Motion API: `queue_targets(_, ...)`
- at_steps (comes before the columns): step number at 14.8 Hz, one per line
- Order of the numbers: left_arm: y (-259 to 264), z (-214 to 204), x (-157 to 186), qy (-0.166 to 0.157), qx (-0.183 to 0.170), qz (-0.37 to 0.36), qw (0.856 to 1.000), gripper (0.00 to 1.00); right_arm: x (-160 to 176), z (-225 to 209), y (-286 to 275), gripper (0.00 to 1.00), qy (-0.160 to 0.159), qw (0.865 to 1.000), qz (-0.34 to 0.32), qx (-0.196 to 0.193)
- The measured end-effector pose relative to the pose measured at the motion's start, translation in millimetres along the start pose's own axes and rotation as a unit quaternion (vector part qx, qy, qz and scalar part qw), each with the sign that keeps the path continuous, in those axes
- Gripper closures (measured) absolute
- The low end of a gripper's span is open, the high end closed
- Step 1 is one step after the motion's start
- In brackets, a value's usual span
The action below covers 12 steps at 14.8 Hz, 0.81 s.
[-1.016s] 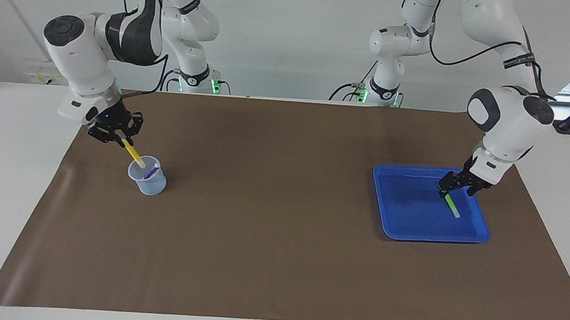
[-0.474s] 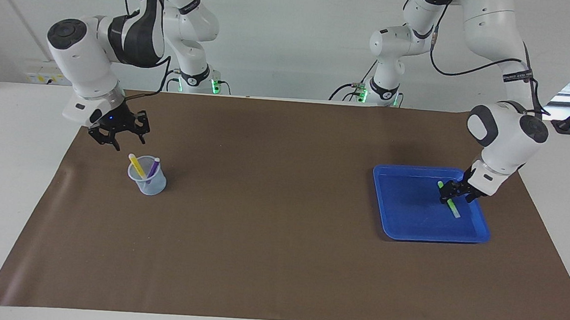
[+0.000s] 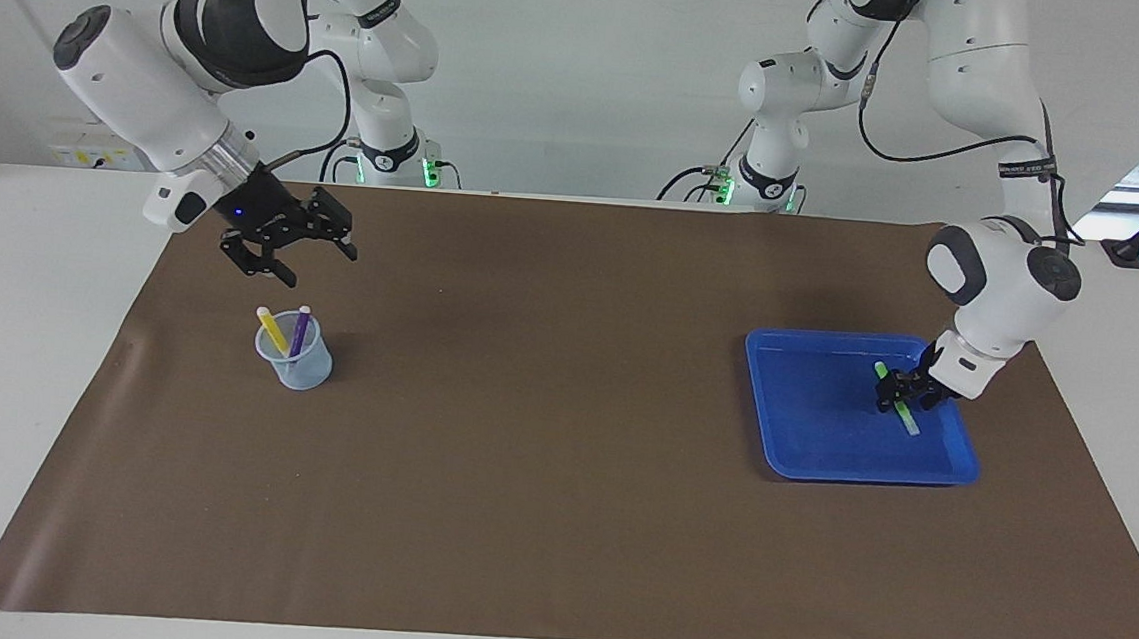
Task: Transfer and insert pens with both arms
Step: 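Grasp the green pen with the left gripper while the right gripper withdraws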
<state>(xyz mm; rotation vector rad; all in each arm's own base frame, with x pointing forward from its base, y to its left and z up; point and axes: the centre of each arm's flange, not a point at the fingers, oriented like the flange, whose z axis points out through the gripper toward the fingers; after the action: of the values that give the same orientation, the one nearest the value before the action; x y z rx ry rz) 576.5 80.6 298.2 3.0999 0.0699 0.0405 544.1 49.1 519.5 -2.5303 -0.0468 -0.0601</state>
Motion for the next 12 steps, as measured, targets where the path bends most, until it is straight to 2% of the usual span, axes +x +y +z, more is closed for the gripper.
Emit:
queue_targets(3, -1, -3, 0, 0.002, 0.002, 0.0, 1.0, 0.83, 3, 25, -57, 0.0, 0.014, 0.994, 0.09, 0.068)
queue_targets(6, 3, -10, 3, 0.007, 0.001, -0.009, 1.0, 0.83, 5, 32, -81, 0.0, 0.023, 0.98, 0.159, 0.117)
queue_targets(9, 27, -51, 9, -0.005, -0.002, -0.063, 0.998, 0.83, 5, 44, -100, 0.0, 0.037, 0.973, 0.191, 0.123)
queue_targets(12, 88, -106, 13, -0.02, -0.001, -0.145, 0.989, 0.83, 2, 55, -109, 0.0, 0.038, 0.971, 0.201, 0.123)
